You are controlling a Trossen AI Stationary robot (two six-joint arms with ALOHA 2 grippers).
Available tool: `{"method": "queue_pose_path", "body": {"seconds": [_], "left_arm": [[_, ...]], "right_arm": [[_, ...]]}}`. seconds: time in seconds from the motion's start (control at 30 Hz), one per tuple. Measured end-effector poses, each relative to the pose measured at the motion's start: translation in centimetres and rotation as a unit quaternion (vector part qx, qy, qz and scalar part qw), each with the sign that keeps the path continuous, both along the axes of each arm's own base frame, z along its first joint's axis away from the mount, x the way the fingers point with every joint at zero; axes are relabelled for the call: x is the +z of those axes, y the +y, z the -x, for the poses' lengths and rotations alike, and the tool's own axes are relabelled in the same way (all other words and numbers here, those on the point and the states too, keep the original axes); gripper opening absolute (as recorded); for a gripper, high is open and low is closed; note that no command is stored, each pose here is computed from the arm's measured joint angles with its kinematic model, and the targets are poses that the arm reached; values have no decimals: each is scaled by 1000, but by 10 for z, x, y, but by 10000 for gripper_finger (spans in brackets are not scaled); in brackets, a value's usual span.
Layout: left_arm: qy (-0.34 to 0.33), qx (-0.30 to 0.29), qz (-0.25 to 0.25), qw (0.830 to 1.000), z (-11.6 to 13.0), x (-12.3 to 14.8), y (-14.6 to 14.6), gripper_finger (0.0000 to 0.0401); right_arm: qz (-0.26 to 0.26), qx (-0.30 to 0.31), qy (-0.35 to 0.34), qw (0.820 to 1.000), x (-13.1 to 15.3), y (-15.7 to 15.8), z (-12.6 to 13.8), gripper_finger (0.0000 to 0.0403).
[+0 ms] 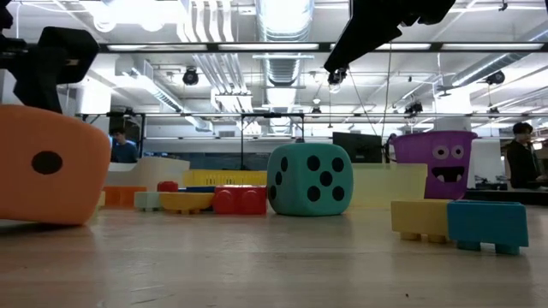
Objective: Pick & Place Toys
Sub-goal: Put the orange dice into the white bin
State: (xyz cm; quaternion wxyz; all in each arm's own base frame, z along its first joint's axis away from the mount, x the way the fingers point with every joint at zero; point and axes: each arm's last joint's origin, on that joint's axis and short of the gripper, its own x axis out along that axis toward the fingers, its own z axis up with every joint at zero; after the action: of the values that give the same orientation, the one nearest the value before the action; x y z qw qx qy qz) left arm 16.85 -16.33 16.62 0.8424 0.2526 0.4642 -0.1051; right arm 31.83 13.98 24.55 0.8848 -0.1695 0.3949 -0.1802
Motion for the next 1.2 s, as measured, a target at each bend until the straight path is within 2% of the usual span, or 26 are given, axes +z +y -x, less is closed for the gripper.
{"method": "queue_pose_path", "body": {"seconds": [0.53,0.8,1.0,1.2], "left_arm": [[-11,16,15,1000,-2,3,-2,188],[-45,42,30,998,-5,5,-4,182],[-67,128,83,986,-11,6,-1,157],[-72,174,110,976,-14,7,2,156]], "right_arm": [[0,0,0,1000,0,0,0,9],[0,0,0,1000,0,0,0,9],[0,0,0,1000,0,0,0,9],[0,0,0,1000,0,0,0,9]]}}
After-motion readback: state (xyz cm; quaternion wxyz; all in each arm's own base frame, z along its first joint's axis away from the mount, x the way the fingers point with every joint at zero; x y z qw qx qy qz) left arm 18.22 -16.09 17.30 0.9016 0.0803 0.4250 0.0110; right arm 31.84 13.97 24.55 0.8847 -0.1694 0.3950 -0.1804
